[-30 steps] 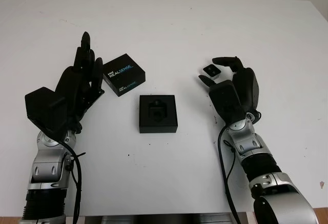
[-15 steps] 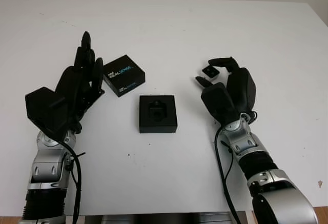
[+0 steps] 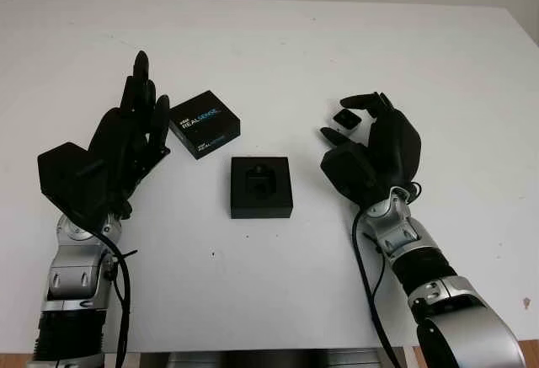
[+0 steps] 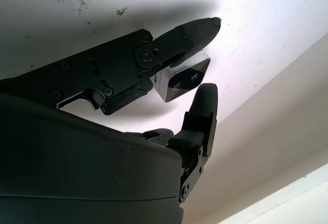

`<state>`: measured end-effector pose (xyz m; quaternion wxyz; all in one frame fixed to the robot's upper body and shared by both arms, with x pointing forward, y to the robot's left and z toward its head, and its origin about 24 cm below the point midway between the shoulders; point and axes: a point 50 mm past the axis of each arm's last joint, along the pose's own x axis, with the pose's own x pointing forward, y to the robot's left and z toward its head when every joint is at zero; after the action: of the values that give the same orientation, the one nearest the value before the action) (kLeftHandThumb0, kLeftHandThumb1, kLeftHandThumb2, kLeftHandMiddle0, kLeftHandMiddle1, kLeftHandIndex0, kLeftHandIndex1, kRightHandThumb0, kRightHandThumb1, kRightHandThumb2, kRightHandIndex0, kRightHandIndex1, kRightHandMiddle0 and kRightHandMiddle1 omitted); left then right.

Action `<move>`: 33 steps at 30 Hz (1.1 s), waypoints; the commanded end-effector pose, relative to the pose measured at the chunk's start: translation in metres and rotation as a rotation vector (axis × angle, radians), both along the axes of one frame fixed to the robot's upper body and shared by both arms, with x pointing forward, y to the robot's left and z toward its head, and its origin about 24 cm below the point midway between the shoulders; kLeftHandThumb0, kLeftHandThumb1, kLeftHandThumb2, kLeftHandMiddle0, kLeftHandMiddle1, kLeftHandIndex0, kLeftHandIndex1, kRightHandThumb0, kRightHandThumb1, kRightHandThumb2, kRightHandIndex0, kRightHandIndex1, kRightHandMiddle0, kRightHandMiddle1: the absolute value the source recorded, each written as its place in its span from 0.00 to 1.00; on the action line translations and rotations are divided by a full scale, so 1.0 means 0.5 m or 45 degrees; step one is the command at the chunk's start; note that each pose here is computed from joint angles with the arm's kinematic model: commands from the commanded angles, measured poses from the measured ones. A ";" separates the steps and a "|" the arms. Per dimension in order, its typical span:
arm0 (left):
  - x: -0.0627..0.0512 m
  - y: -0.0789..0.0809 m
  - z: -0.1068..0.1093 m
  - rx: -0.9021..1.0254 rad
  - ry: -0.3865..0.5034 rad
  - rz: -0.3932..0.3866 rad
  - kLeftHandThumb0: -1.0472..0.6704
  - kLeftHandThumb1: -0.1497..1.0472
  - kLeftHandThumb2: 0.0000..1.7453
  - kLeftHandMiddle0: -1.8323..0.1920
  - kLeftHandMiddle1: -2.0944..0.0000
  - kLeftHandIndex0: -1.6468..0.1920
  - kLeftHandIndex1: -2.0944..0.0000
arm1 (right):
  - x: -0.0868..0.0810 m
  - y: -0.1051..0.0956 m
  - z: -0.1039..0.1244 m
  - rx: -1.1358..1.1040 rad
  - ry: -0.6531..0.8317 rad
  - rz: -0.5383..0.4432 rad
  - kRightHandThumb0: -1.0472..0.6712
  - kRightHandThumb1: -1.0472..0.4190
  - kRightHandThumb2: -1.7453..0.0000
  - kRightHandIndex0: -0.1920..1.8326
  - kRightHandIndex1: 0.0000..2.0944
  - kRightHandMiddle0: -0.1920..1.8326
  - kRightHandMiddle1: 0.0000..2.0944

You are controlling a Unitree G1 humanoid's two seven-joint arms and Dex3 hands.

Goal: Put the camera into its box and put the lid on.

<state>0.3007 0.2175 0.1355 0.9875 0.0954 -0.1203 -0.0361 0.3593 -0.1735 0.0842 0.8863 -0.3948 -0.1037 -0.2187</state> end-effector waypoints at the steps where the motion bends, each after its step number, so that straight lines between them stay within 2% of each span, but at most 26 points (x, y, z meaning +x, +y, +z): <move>1: -0.003 0.003 0.009 -0.002 -0.025 0.000 0.14 1.00 0.37 1.00 1.00 1.00 1.00 | -0.031 -0.022 -0.066 -0.034 0.133 -0.050 0.26 0.09 0.97 0.29 0.03 0.34 0.35; 7: -0.002 0.005 0.009 0.008 -0.015 -0.006 0.14 1.00 0.38 1.00 1.00 1.00 1.00 | -0.030 -0.029 -0.061 -0.057 0.146 -0.049 0.27 0.10 0.97 0.28 0.03 0.32 0.30; 13: -0.002 0.005 0.009 0.018 -0.012 -0.013 0.14 1.00 0.38 1.00 1.00 1.00 1.00 | -0.034 -0.038 -0.056 -0.054 0.142 -0.064 0.28 0.11 0.97 0.28 0.03 0.35 0.25; 24: 0.001 0.004 0.011 0.005 -0.012 -0.010 0.14 1.00 0.37 1.00 1.00 1.00 1.00 | -0.046 -0.067 -0.056 -0.092 0.151 -0.095 0.28 0.10 0.97 0.28 0.03 0.36 0.24; 33: 0.000 0.004 0.012 0.006 -0.017 -0.009 0.15 1.00 0.37 1.00 1.00 1.00 1.00 | -0.049 -0.073 -0.061 -0.081 0.173 -0.099 0.27 0.10 0.97 0.28 0.03 0.37 0.23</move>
<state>0.3007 0.2196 0.1358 0.9879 0.0962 -0.1152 -0.0394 0.3488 -0.2004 0.0824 0.8712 -0.4264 -0.0848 -0.2282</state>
